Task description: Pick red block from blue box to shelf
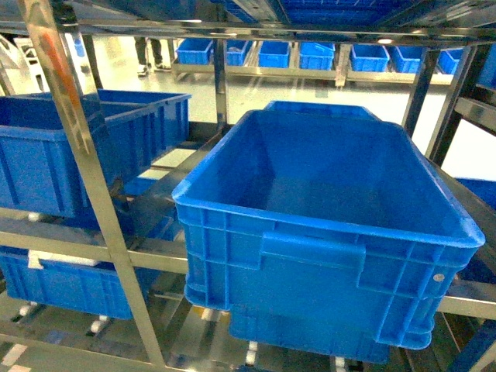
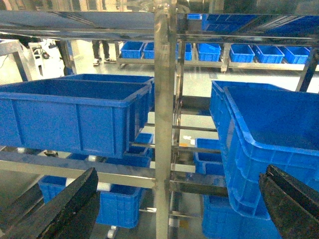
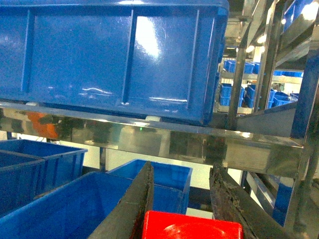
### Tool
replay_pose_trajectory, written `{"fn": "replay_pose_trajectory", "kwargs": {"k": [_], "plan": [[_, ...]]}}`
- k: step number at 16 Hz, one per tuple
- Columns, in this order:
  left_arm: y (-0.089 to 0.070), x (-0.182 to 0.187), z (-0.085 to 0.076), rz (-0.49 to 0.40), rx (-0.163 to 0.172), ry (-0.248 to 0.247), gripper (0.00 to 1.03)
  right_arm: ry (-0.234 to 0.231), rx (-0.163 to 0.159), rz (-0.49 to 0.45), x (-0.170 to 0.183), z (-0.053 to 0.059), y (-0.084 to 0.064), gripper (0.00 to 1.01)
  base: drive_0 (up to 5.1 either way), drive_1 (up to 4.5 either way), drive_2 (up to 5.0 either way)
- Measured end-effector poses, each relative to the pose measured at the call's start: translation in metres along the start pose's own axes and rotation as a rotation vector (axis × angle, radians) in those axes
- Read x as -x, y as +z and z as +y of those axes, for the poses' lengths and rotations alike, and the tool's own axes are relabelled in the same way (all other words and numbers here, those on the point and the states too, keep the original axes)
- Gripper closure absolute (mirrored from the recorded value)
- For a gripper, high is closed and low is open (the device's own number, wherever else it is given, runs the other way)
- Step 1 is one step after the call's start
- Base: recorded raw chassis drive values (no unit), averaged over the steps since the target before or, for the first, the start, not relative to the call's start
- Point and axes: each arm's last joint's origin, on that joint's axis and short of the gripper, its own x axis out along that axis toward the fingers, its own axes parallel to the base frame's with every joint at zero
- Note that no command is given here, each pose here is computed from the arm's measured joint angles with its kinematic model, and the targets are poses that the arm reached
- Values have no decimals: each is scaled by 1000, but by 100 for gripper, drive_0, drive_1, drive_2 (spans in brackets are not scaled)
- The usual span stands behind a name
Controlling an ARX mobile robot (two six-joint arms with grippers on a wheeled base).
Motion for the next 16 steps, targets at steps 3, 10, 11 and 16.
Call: {"fn": "replay_pose_trajectory", "kwargs": {"k": [3,10,11,16], "plan": [[0,0,0,0,0,0,5,0,0,0,0,0,0,73,0,0,0],[0,0,0,0,0,0,5,0,0,0,0,0,0,73,0,0,0],[0,0,0,0,0,0,5,0,0,0,0,0,0,73,0,0,0],[0,0,0,0,0,0,5,0,0,0,0,0,0,73,0,0,0]]}}
